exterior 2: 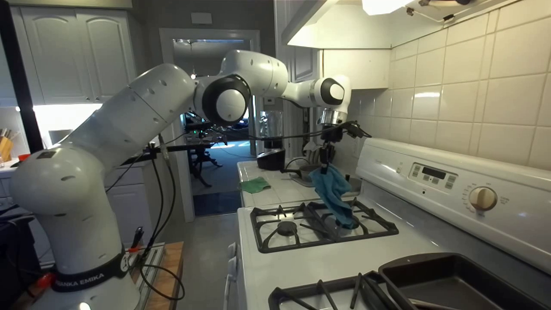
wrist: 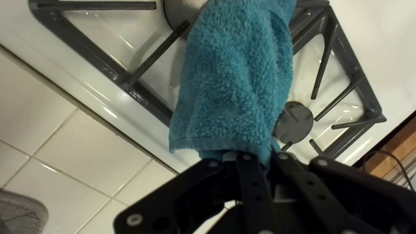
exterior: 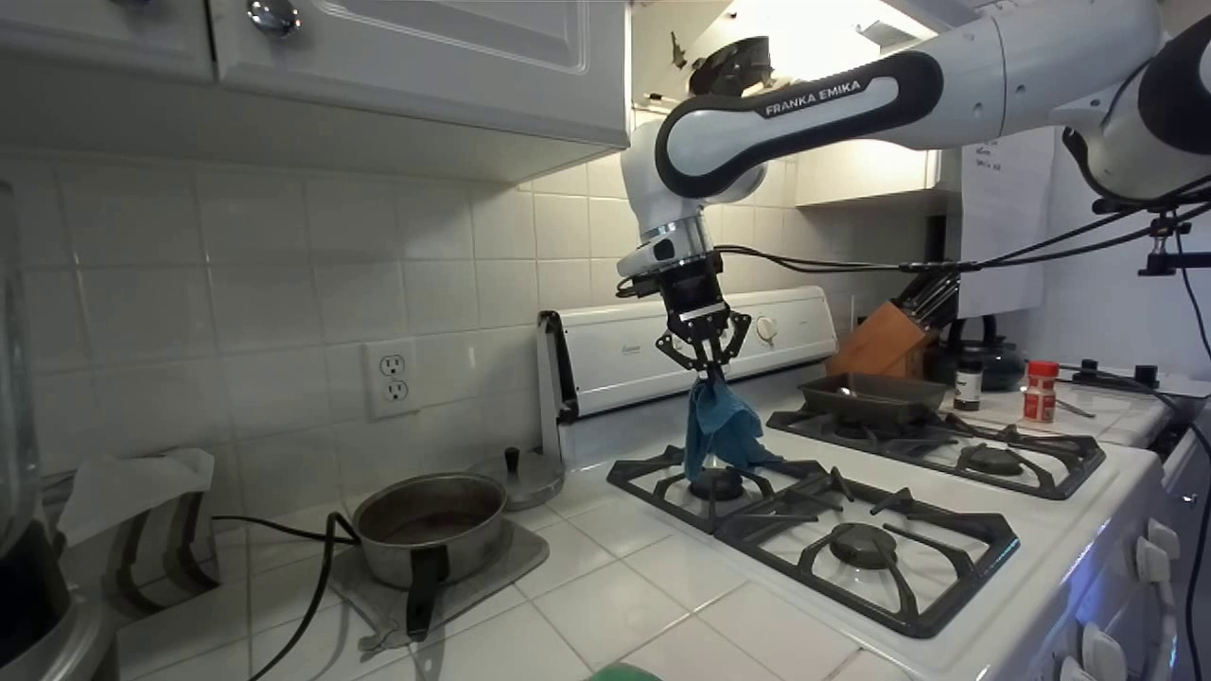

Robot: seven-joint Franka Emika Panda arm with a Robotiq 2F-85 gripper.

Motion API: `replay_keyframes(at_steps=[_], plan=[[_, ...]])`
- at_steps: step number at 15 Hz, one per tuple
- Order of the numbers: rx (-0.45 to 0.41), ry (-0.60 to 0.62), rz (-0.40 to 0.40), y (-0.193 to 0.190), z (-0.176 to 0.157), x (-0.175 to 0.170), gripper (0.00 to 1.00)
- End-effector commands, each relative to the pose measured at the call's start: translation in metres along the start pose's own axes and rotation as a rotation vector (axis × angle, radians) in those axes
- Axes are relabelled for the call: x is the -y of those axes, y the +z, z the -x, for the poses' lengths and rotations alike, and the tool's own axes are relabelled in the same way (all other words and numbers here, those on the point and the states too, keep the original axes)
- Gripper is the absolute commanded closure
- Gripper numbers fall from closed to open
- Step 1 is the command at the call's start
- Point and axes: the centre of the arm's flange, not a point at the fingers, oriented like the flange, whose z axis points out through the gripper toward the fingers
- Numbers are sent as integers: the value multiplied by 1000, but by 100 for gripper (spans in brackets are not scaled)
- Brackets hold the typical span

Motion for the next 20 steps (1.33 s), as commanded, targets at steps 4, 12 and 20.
replay_keyframes(at_steps=[4, 12, 20], plan=[[11, -29, -2, -3, -1, 0, 93], [11, -39, -15, 5, -10, -14, 98], [15, -74, 4, 6, -44, -35, 98]])
